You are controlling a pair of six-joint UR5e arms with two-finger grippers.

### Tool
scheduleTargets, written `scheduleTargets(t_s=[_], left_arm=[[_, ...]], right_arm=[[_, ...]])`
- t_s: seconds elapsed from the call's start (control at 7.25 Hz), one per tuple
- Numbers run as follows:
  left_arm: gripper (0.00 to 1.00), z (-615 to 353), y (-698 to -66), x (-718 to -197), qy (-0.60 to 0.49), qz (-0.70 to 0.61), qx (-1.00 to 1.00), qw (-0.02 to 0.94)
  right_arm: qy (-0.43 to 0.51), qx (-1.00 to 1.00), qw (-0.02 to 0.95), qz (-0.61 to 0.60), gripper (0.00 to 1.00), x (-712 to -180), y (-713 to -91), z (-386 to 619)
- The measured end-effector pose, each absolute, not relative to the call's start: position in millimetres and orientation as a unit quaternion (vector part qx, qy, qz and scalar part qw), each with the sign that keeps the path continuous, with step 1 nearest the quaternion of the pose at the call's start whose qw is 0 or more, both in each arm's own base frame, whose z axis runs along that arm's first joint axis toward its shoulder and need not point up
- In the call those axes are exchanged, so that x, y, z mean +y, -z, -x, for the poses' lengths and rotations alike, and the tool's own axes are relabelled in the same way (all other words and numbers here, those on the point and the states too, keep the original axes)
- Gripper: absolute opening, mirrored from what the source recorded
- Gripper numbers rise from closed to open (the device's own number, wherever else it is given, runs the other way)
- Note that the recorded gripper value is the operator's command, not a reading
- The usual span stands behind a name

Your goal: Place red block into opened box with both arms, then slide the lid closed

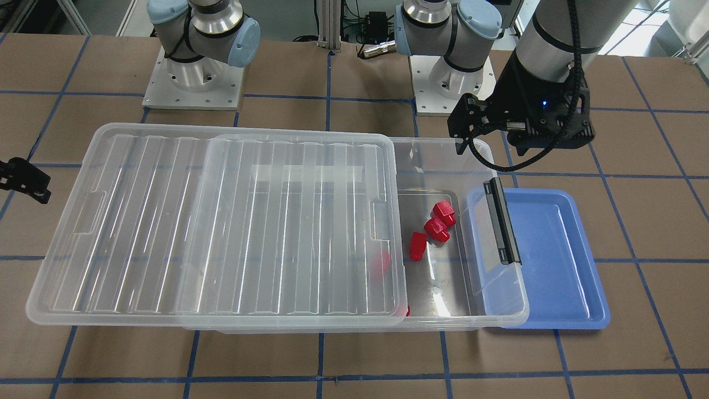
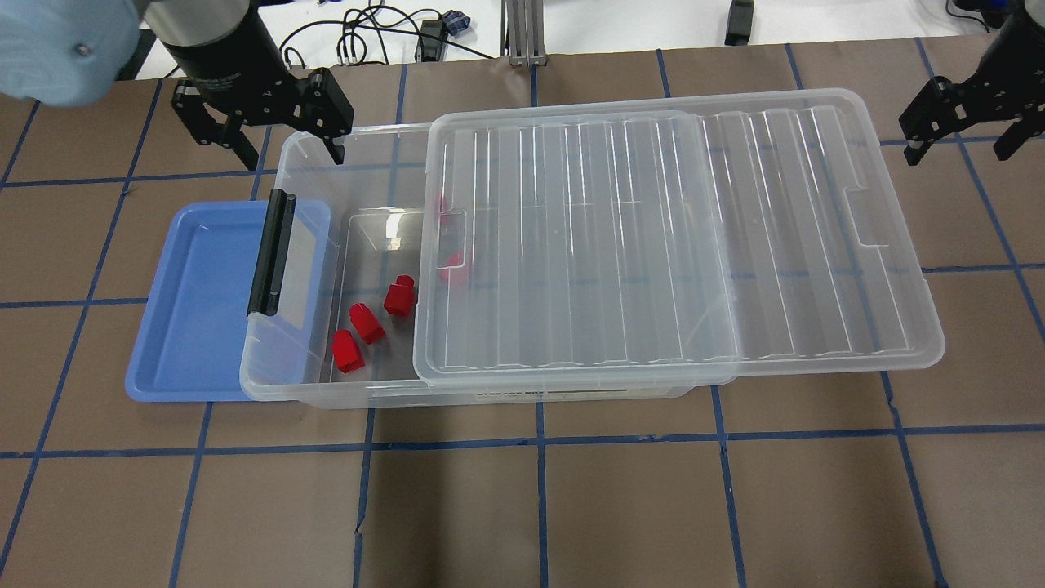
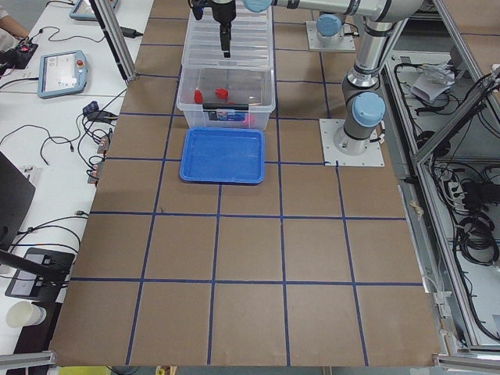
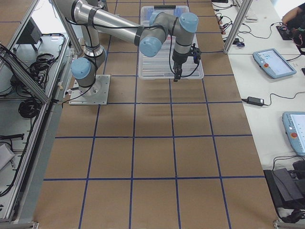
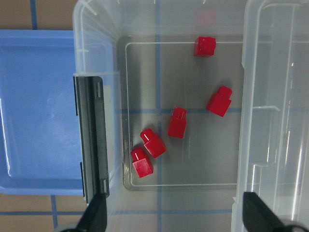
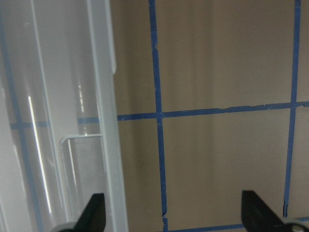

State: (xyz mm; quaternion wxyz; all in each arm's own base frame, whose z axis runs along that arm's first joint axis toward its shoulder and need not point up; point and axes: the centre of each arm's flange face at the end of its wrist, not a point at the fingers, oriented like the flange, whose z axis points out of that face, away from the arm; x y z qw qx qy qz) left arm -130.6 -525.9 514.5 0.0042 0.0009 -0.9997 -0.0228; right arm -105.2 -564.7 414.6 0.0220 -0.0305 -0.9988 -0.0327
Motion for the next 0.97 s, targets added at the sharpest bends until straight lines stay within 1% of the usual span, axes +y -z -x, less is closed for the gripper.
scheduleTargets(t_s=[0.41,0.97], left_arm=[[1.0,129,-506,-520,0.019,0.011,-1.0,0.004],[1.0,128,-504,-521,0.009,0.012,-1.0,0.005]], right_arm=[[0.039,-0.999,0.02,0.028,1.0,-576,-380,126],[0.057,-0.998,0.011,0.027,1.0,-576,-353,127]])
